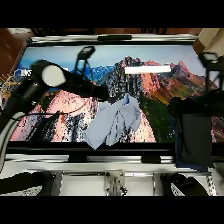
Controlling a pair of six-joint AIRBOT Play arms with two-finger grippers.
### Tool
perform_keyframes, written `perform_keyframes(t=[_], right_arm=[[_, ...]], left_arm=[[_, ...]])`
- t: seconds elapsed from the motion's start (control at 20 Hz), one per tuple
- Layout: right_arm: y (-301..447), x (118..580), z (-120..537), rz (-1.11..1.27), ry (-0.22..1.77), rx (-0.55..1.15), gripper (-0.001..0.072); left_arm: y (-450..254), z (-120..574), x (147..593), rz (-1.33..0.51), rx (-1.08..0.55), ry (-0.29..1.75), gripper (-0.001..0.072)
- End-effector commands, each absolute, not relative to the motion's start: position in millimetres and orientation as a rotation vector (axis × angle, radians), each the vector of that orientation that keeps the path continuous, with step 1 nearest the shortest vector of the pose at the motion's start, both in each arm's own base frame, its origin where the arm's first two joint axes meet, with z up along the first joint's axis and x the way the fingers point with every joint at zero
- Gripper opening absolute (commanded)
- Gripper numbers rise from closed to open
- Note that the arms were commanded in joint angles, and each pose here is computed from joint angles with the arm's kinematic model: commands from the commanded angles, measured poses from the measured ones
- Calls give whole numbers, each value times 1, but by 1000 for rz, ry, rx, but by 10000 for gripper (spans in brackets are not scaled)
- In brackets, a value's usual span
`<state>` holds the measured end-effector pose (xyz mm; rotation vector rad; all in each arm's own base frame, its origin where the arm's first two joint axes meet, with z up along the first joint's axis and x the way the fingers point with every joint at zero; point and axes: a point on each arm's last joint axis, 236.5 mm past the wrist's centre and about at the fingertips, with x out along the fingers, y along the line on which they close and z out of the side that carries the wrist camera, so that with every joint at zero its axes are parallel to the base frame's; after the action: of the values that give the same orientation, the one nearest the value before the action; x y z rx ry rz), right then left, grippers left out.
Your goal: Fold the shirts.
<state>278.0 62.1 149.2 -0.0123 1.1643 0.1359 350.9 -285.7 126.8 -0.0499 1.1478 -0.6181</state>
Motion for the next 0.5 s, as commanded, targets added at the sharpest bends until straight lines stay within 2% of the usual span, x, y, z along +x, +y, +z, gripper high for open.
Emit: perform_keyframes(t=[0.0,0.15,0.25,0.3,0.45], right_arm=[[78,282,77,222,1345,-56,627],[107,282,25,354,1518,-26,627],[124,285,1,414,1588,20,627],[130,286,-9,427,1615,39,628],[136,287,-30,446,1674,59,627]], left_arm=[[-198,108,307,-503,-38,1380,720],[-177,53,254,-437,-120,1481,720],[-184,14,226,-416,-258,1522,710],[-191,-4,215,-416,-332,1541,650],[-204,-44,203,-384,-491,1569,652]])
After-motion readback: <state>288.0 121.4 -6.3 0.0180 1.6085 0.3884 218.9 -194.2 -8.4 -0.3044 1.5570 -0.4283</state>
